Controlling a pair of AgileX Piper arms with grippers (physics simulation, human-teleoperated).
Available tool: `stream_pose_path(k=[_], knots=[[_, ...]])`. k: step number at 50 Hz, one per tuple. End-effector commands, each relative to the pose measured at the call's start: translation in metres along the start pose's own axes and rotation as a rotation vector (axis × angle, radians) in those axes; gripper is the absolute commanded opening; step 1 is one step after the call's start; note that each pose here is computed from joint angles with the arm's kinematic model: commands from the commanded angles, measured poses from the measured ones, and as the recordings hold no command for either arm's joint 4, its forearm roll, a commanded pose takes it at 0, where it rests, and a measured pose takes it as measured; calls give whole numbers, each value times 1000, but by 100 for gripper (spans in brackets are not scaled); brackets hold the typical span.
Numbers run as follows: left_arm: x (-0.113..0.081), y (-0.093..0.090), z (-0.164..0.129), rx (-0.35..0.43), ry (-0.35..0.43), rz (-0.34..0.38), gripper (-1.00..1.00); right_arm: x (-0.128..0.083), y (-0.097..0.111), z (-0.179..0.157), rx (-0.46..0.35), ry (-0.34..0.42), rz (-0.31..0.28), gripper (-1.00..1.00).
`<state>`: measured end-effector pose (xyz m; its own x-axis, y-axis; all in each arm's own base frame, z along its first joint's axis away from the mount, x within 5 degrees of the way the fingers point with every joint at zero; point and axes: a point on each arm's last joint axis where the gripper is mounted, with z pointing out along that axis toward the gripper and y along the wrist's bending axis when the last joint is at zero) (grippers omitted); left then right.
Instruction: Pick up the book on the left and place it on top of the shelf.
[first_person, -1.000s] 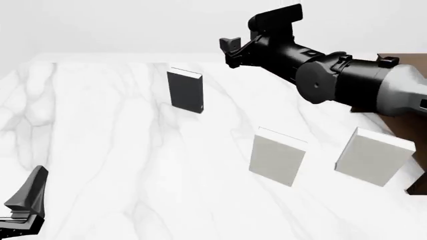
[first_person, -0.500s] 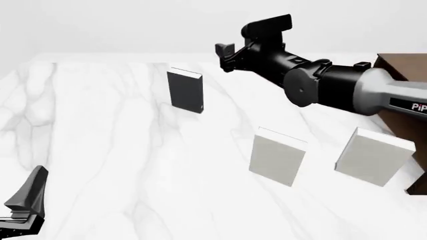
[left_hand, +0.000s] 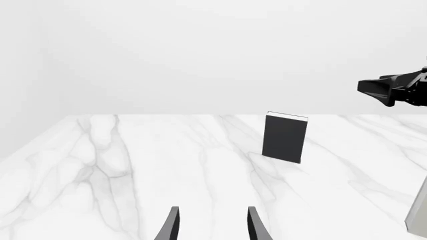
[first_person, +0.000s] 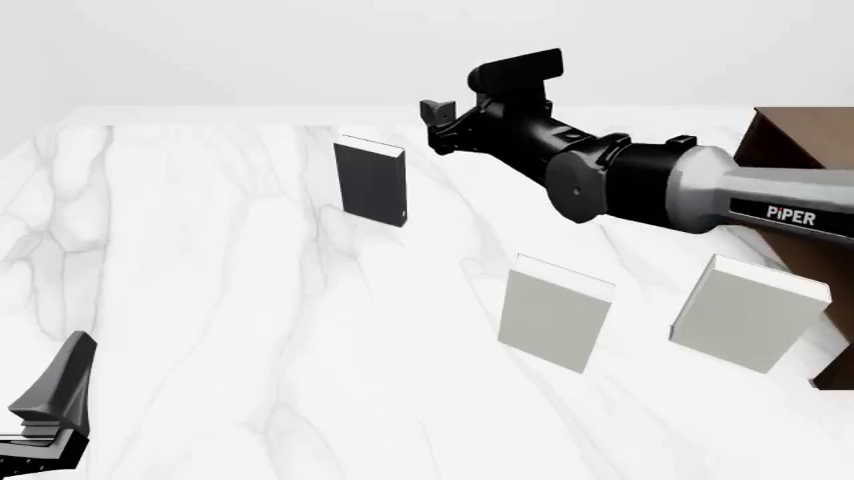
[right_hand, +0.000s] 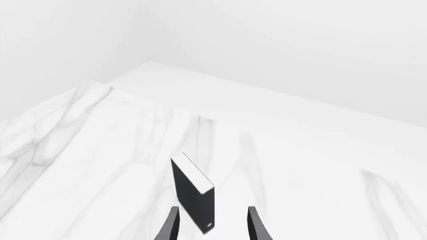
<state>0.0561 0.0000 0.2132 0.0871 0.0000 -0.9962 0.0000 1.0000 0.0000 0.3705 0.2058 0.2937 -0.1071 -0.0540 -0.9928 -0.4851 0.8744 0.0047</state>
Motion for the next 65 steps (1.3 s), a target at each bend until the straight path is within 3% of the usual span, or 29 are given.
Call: stream_pose_path(k=[1,65], knots=[[0,0,0,0,0,0,100,9,2,12,-4,2,8,100],[0,0,0,0,0,0,100,56,2,66,-3,16,52,100]])
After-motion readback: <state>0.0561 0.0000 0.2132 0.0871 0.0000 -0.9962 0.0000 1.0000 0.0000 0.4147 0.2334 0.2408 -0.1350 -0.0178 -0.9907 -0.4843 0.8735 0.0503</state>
